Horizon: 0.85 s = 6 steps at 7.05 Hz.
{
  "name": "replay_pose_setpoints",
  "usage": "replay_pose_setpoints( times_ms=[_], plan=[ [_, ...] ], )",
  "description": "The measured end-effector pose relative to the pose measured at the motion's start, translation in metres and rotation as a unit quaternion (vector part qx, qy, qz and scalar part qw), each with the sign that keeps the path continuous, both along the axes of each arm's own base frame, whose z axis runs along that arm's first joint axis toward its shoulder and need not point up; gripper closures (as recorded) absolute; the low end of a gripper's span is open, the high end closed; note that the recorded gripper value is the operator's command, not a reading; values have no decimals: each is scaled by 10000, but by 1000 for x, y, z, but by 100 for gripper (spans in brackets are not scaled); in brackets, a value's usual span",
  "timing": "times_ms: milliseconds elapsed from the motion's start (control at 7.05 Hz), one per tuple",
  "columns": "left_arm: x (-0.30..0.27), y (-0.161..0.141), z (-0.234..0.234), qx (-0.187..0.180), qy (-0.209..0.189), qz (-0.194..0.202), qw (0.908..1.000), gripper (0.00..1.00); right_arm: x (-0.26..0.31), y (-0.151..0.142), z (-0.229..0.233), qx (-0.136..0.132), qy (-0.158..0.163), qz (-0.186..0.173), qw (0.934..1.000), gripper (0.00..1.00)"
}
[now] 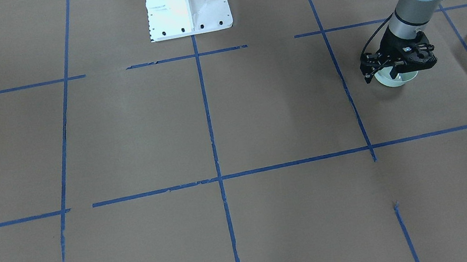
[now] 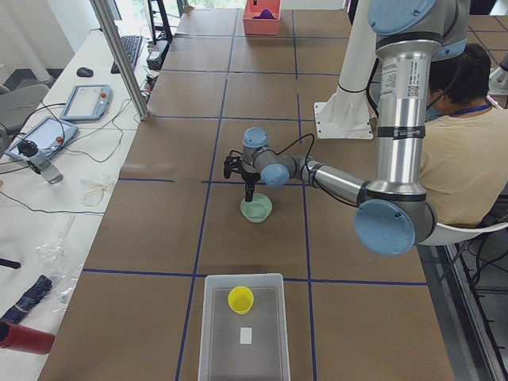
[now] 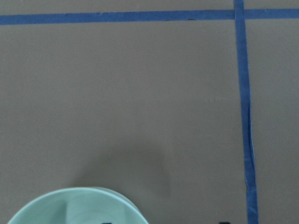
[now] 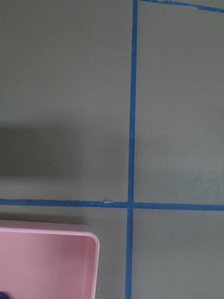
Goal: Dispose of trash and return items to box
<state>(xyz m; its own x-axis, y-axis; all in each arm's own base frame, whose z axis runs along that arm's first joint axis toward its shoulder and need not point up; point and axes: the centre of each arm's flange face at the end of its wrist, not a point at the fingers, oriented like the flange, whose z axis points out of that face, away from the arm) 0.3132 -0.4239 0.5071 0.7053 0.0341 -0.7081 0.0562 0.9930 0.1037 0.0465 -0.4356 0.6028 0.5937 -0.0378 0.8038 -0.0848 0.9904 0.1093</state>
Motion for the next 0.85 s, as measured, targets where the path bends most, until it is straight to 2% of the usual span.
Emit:
replay_pose_setpoints(
  times_ms=[142,567,851],
  plan=[
    [3,0,3,9,-42,-5,10000,100,-7,-1,-12,-56,-132,17,9999,0],
    [-4,0,-9,163,-48,-166,9997,100,-13,0,-22,-130,-387,0,9992,0],
    [-43,1,-44,534,94,-433,9976,100,-14,1,-23,-133,-428,-12,9990,0]
  ],
)
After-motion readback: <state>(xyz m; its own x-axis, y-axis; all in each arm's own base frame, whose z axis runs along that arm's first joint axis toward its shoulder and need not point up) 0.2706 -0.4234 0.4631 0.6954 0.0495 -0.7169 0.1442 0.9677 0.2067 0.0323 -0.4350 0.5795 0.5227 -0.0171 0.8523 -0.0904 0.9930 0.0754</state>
